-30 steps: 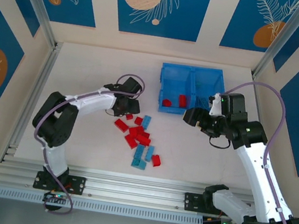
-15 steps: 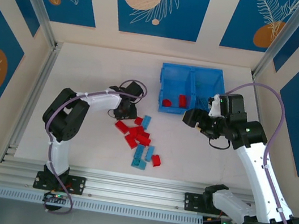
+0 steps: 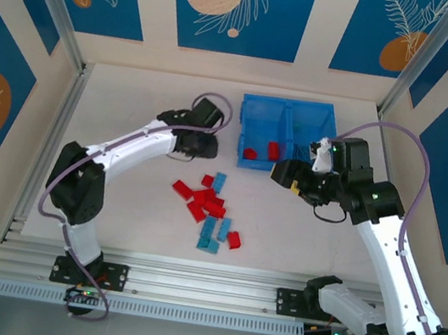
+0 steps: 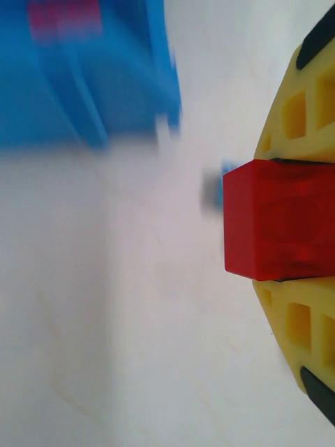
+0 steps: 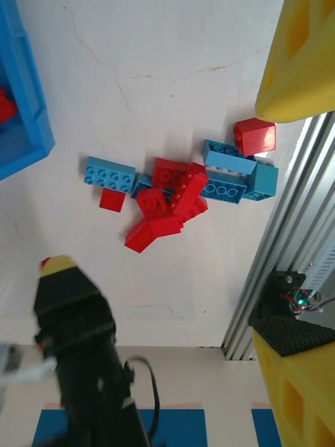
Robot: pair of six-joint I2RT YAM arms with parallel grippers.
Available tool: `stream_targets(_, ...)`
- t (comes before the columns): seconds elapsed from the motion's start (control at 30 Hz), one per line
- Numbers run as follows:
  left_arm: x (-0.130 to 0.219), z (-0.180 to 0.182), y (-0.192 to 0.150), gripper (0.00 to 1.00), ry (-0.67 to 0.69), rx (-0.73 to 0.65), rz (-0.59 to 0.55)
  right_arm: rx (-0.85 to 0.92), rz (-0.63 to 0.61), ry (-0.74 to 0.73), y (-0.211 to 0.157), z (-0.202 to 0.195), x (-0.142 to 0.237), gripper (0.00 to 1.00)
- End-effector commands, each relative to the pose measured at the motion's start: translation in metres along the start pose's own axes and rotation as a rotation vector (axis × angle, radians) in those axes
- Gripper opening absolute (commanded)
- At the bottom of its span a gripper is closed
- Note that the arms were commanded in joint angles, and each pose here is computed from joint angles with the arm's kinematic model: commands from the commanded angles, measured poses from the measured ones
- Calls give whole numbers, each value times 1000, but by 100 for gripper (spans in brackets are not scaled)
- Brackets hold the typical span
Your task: Sort the legos into containers by color
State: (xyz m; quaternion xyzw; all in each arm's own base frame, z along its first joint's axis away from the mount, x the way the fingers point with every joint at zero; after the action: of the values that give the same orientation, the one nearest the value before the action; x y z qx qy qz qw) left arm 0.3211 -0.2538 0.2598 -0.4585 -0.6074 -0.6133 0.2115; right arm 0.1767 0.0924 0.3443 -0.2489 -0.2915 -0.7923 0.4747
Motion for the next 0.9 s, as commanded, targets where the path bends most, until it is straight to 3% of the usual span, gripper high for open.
stream_targets(0.0, 29, -42, 22, 27, -61, -215, -106, -9, -58, 25, -2, 6, 14, 75)
stream_targets(0.13, 9, -70, 52, 27, -54, -267, -200, -25, -71, 27, -6, 3, 16, 75)
stream_targets(0.37, -59, -97, 87, 26, -43, -356, -277, -42, -98, -2, -20, -7, 28, 76)
stream_targets(0.6, -111, -105, 90, 40, -19, -342, -241, -45, -129, 1, -29, -11, 38, 76)
stream_targets(0.73, -111, -107, 91, 52, -46, -315, -244, -42, -126, 1, -30, -11, 40, 76)
stream_targets(0.87, -86, -109, 98, 55, -61, -317, -273, -39, -128, -4, -29, -11, 39, 76)
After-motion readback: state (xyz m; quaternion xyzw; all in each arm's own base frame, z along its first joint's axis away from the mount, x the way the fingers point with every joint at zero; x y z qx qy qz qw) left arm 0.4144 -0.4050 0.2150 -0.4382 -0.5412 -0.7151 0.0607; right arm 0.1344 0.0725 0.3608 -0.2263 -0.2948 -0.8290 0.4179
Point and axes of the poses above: each hand's point on the last joint's axis, 136 mm out from that joint toward the fingers, its own x axis back along the fingers, its own z axis along the line the jaws close on, y = z × x, the point moved 10 cm from there along x, back along the fingers, and after that the axes turned 10 degrees about -x, right-handed, at the moved point
